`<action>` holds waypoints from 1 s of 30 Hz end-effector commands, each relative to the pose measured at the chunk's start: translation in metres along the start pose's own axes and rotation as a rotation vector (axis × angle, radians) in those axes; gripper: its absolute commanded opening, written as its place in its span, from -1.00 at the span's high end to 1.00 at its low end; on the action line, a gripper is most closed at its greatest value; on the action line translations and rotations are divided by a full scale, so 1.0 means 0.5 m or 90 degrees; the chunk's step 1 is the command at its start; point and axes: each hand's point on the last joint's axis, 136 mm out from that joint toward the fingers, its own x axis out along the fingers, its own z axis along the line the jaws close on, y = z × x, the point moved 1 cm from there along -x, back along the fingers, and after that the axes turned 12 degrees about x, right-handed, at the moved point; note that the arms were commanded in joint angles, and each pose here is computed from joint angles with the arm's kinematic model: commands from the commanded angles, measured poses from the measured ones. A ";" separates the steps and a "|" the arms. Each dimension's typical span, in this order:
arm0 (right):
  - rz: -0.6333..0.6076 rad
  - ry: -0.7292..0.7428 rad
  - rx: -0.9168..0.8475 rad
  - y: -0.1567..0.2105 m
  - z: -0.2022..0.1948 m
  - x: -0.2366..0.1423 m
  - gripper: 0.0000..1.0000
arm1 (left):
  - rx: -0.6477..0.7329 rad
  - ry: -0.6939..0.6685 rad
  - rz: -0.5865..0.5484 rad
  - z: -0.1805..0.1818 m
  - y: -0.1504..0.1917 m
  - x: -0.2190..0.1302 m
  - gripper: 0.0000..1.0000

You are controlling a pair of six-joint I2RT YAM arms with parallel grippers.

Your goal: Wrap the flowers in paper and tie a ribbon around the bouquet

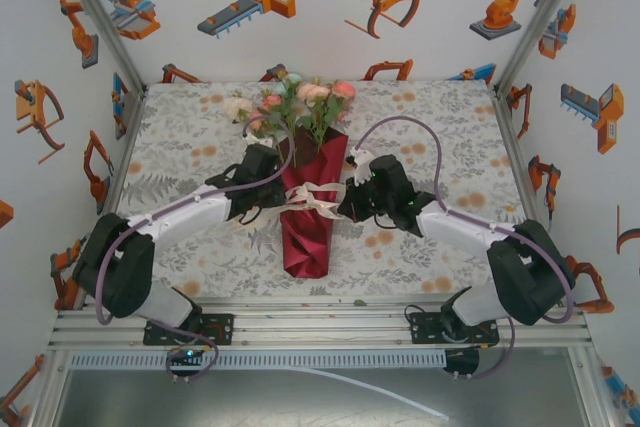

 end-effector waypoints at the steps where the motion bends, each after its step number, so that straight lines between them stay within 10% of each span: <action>1: 0.003 -0.026 -0.034 -0.025 0.024 -0.003 1.00 | 0.009 0.057 -0.065 -0.024 -0.058 -0.045 0.33; 16: 0.015 -0.045 -0.088 -0.056 0.052 -0.007 1.00 | 0.139 0.245 -0.035 -0.103 -0.128 -0.059 0.13; 30: 0.018 -0.047 -0.090 -0.060 0.056 -0.009 1.00 | 0.255 0.184 0.046 -0.051 -0.095 -0.023 0.00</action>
